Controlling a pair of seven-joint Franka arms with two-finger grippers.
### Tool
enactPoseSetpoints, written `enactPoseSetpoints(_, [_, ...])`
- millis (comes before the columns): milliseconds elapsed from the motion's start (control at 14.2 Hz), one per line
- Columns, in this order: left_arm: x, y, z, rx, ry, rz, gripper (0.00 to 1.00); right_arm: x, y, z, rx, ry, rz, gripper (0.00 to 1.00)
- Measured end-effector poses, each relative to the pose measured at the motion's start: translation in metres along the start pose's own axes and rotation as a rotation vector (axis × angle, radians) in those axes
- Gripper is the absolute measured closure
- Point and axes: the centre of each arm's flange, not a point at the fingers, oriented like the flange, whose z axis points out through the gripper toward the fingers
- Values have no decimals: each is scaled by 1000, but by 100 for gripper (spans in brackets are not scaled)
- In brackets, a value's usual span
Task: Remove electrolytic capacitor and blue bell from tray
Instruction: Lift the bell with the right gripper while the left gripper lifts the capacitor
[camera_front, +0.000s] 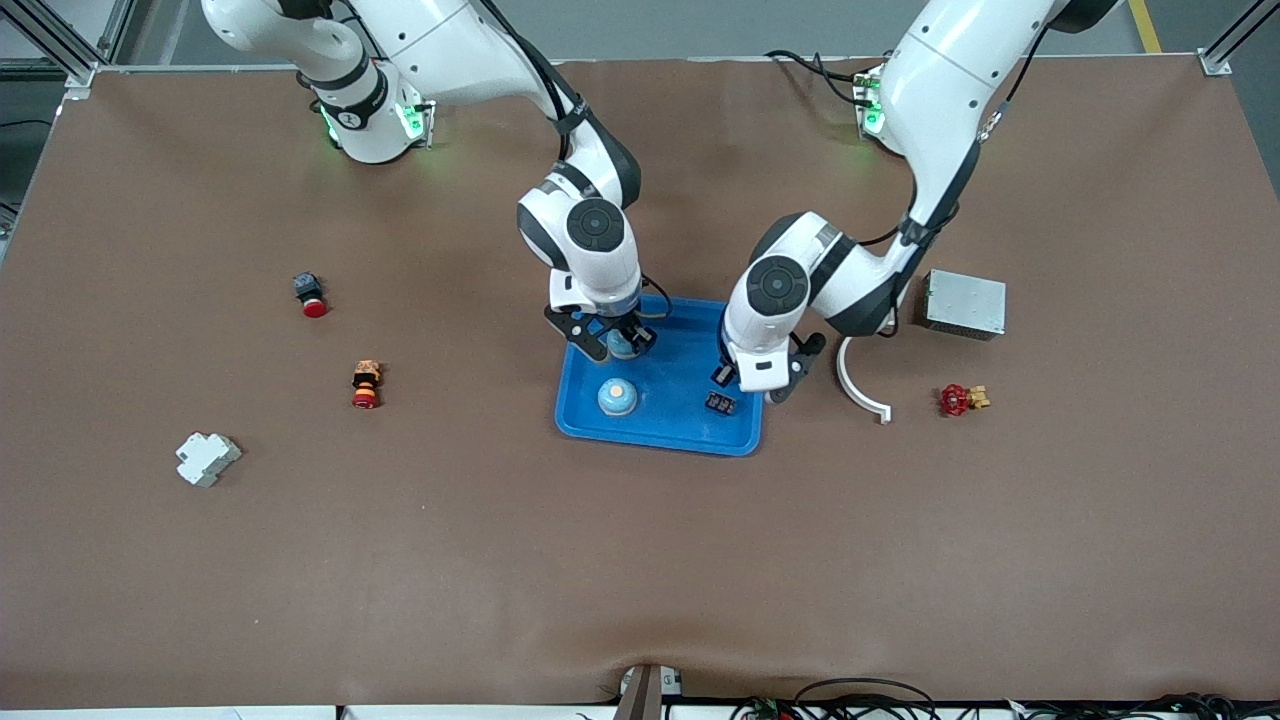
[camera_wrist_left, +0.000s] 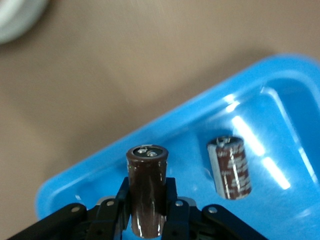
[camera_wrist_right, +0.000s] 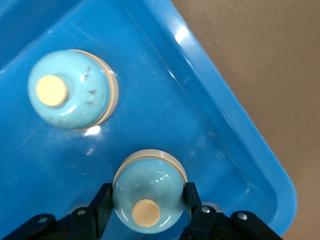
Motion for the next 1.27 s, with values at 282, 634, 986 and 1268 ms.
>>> enactPoseSetpoints(282, [40, -5, -65, 12, 35, -28, 70, 11, -20, -36, -83, -2, 12, 37])
enactPoseSetpoints(634, [113, -22, -84, 21, 33, -7, 70, 89, -18, -113, -189, -44, -134, 37])
enactPoseSetpoints(986, [122, -28, -84, 53, 27, 37, 70, 229, 44, -209, -182, -117, -354, 37])
enactPoseSetpoints(1268, [134, -33, -83, 68, 21, 46, 70, 323, 107, -234, -138, -145, -511, 37])
